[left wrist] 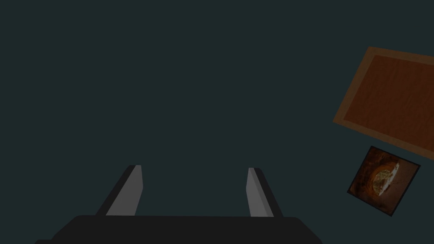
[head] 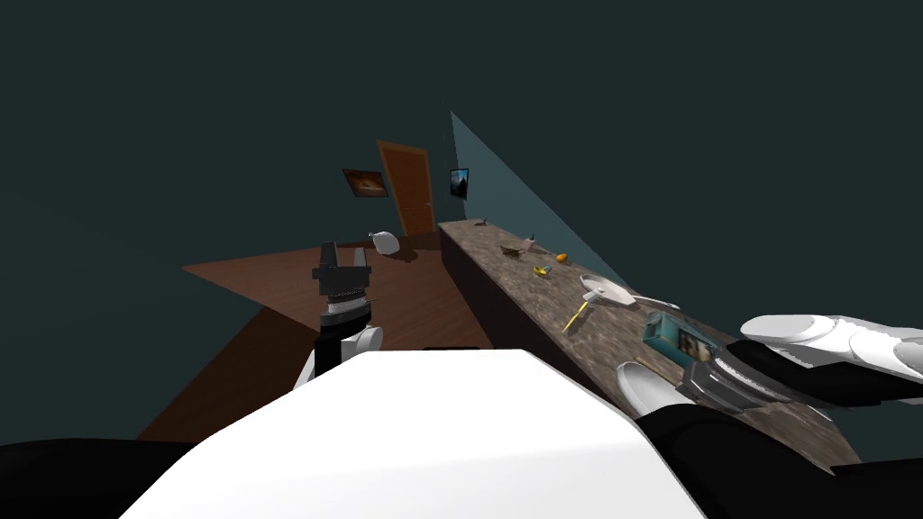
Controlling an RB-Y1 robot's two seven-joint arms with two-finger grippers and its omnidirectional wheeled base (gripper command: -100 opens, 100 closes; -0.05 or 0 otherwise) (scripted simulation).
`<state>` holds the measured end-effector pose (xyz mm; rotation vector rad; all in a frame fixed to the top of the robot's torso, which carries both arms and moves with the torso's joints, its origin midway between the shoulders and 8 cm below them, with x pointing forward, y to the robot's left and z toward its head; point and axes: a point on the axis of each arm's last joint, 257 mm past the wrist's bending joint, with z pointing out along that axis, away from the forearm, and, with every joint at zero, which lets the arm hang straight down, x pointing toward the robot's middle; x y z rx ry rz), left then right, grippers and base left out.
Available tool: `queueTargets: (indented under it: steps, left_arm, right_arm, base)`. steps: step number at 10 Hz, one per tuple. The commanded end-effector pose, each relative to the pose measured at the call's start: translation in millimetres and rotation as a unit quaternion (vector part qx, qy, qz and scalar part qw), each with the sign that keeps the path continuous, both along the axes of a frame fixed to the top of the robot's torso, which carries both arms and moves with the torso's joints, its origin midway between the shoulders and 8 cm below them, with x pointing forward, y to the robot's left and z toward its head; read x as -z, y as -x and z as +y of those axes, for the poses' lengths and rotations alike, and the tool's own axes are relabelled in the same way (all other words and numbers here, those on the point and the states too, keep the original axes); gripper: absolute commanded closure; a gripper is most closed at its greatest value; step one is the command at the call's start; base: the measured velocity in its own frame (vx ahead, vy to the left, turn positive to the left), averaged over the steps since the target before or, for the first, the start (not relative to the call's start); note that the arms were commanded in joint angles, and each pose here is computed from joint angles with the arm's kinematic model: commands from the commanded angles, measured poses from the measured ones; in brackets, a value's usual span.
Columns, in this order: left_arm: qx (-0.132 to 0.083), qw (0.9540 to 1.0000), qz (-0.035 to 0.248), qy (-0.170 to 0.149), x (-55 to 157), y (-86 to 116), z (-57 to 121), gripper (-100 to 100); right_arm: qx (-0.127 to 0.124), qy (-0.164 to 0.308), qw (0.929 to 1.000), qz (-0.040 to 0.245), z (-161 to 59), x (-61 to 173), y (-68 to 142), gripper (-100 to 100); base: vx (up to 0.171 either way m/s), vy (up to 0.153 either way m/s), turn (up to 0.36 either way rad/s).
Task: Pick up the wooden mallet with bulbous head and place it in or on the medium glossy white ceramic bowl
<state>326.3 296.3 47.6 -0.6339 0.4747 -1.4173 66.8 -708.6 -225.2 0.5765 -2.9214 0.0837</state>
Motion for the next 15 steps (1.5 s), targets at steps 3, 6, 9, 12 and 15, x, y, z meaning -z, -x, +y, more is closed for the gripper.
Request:
queueTargets:
  steps: [3,6,9,12,15]
  left_arm:
    - [0.0,1.0,0.0,0.0,0,0,0.0,0]
    - [0.0,1.0,0.0,0.0,0,0,0.0,0]
    - [0.0,1.0,0.0,0.0,0,0,0.0,0]
    - [0.0,1.0,0.0,0.0,0,0,0.0,0]
    - [0.0,1.0,0.0,0.0,0,0,0.0,0]
  right_arm:
    - [-0.003,-0.012,0.9999,0.006,7,0,3,-100]
    - [-0.003,-0.012,0.9999,0.006,7,0,3,-100]
    - [-0.009,-0.012,0.9999,0.006,9,-10,-12,-100]
    - [-0.015,-0.012,0.9998,0.005,12,-20,-26,-100]
    - [-0.031,-0.014,0.9994,0.005,21,-46,-62,-100]
  base:
    - [-0.006,0.013,-0.041]
    - [0.0,0.0,0.0]
    - [-0.007,-0.005,-0.029]
    - [-0.03,-0.012,-0.056]
    - [-0.035,-0.018,-0.089]
